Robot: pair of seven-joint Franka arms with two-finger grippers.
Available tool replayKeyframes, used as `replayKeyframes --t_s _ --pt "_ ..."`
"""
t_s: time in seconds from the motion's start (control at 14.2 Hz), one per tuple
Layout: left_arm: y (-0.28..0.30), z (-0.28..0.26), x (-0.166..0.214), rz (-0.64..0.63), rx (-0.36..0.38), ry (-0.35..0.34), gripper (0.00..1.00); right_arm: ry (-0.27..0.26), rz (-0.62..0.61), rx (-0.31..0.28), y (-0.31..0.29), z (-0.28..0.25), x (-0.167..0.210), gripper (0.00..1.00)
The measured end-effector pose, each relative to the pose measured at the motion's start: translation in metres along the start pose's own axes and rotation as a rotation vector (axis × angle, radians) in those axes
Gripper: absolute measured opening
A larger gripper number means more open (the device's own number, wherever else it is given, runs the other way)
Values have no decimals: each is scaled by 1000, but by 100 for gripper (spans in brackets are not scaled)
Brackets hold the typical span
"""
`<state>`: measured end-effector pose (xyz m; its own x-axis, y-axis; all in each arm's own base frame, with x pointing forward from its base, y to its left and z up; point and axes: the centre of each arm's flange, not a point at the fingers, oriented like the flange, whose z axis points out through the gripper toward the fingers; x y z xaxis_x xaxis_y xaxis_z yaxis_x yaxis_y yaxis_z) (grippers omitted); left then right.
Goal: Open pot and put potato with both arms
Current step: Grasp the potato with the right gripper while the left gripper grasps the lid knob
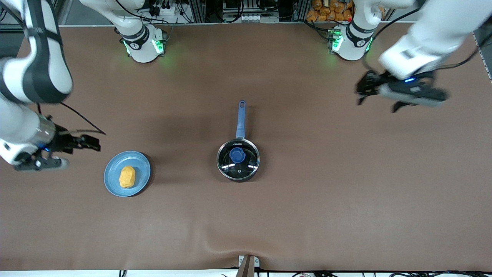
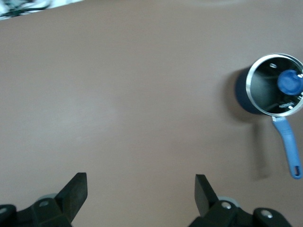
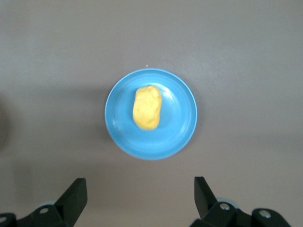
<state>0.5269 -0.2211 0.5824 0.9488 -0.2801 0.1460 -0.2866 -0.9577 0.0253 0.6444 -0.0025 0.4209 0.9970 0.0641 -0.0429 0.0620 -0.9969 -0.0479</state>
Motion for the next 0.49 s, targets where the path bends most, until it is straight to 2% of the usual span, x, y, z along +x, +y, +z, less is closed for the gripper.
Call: replayKeyframes --t_s 0.28,0.49 --pt "113 77 35 -55 -11 -64 100 0 20 11 0 89 28 100" --pt "169 140 57 -117 -8 -58 100 5 31 14 -1 137 38 100"
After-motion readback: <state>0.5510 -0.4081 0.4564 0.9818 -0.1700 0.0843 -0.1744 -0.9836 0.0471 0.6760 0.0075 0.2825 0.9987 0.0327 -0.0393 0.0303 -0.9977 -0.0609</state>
